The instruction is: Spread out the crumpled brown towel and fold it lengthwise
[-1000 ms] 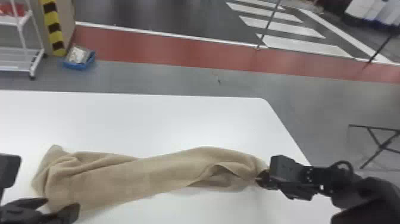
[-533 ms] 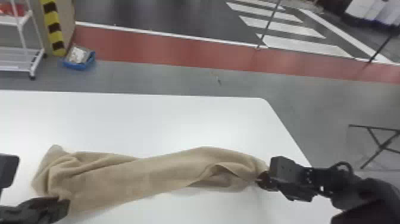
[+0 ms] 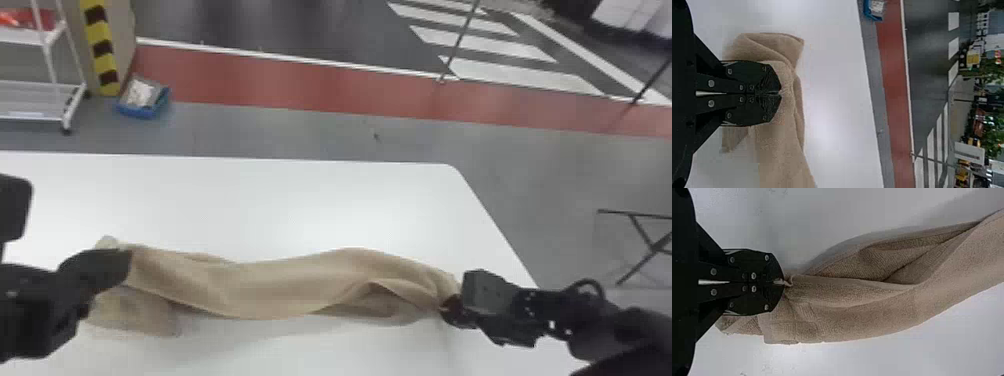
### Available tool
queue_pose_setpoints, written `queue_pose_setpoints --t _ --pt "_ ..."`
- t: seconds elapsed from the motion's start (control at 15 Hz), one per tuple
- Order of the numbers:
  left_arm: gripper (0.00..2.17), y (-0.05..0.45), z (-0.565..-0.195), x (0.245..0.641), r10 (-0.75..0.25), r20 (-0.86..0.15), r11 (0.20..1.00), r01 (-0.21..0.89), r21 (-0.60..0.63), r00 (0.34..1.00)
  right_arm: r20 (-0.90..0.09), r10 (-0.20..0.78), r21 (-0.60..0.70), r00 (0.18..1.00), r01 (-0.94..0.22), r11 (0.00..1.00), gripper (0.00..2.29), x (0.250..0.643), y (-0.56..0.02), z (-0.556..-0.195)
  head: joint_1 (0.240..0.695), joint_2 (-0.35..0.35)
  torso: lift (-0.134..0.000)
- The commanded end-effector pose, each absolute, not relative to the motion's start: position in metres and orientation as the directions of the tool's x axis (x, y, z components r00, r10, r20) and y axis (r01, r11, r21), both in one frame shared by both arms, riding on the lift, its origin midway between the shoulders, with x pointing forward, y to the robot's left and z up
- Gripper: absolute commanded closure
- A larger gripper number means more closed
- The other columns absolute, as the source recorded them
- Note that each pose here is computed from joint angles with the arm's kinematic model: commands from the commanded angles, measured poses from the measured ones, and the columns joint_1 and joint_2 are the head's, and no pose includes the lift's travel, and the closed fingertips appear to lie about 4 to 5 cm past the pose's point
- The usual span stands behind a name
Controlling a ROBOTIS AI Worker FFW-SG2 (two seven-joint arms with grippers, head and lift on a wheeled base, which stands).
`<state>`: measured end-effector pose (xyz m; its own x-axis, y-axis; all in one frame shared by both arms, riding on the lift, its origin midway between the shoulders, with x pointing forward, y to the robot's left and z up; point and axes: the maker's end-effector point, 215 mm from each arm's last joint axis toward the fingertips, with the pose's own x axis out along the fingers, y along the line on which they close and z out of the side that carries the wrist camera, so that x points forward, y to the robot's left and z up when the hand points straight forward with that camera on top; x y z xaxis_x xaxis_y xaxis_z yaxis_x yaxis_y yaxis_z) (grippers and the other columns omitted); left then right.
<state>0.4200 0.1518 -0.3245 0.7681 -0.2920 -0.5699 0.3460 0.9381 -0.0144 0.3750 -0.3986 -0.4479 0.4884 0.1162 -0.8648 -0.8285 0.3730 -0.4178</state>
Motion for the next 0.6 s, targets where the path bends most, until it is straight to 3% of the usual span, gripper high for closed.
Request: queue_pose_setpoints --t 0.0,0.13,0.33,0.4,0.53 --pt "2.09 0.081 -0.316 0.438 -0.340 -0.541 0.888 0.452 0.085 0.769 -0.865 0.121 -0.416 0.487 -0.830 0.371 2.15 0.373 -0.394 -0.450 0.695 -0.334 -0.124" --pt "2.09 0.009 -0.347 0.461 -0.373 -0.534 0.815 0.543 0.201 0.759 -0.866 0.126 -0.413 0.484 -0.835 0.365 2.15 0.370 -0.388 -0.451 0.695 -0.350 -0.124" --pt "2.08 -0.044 -0.382 0.473 -0.407 -0.548 0.766 0.600 0.231 0.731 -0.870 0.120 -0.409 0.478 -0.836 0.365 2.15 0.364 -0.389 -0.452 0.695 -0.350 -0.124" --pt "1.81 -0.044 -0.385 0.475 -0.394 -0.545 0.774 0.587 0.237 0.740 -0.871 0.116 -0.408 0.477 -0.836 0.367 2.15 0.362 -0.392 -0.453 0.695 -0.350 -0.124" --pt "0.19 -0.026 -0.385 0.475 -0.351 -0.522 0.798 0.540 0.268 0.777 -0.874 0.110 -0.406 0.473 -0.836 0.369 2.15 0.358 -0.396 -0.454 0.695 -0.350 -0.124"
